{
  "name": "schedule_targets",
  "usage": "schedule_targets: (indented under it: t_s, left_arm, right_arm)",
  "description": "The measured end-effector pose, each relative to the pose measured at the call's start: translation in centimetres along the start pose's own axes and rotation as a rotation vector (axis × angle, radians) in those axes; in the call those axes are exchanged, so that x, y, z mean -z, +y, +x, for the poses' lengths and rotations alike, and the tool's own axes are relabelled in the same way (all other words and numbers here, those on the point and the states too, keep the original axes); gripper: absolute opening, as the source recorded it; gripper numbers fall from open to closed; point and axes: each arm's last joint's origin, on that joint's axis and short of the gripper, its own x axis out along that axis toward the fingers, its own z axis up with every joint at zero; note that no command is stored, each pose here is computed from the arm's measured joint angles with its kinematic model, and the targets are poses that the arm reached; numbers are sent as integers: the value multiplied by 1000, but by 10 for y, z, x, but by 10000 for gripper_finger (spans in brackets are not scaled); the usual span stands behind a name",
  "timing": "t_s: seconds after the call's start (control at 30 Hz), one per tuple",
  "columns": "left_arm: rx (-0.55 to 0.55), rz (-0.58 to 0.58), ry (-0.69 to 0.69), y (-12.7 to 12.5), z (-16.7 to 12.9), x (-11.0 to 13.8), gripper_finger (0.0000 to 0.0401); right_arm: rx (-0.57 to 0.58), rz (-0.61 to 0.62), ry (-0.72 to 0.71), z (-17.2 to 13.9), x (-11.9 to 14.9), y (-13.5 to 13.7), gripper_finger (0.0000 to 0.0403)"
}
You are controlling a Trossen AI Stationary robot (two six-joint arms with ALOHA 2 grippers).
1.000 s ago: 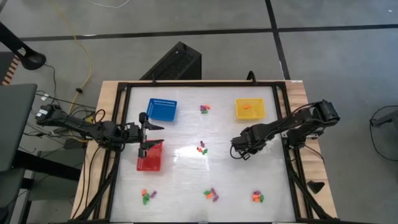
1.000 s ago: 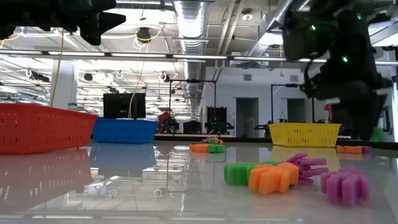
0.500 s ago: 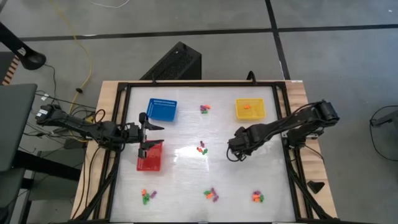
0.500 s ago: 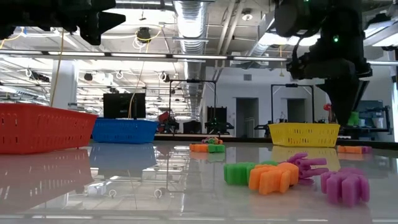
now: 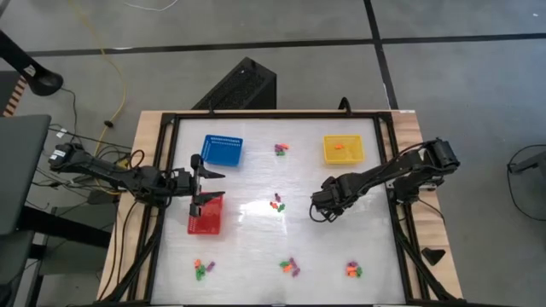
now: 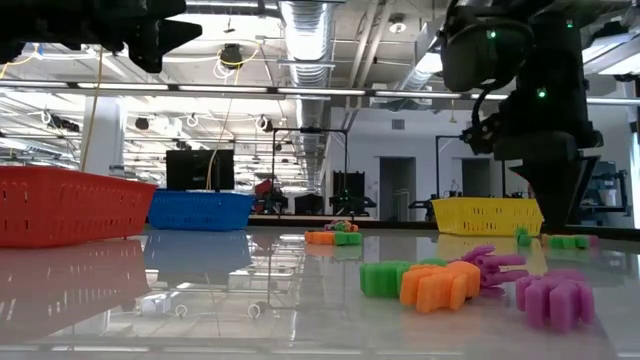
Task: Sort Halloween decoration
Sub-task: Put the green skeleton toy into the red bin
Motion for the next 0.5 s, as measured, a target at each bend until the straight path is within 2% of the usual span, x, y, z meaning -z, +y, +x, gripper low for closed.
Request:
schedule_targets:
  t_s: [0.17,0.5]
  left_arm:
    - [0,0,0,0,0,0,226]
    - [1,1,4,0,0,0,226]
  right_arm:
    - [-38,-34,-11,1,2,7,212]
    - [-10,-34,8,10,4,1,203]
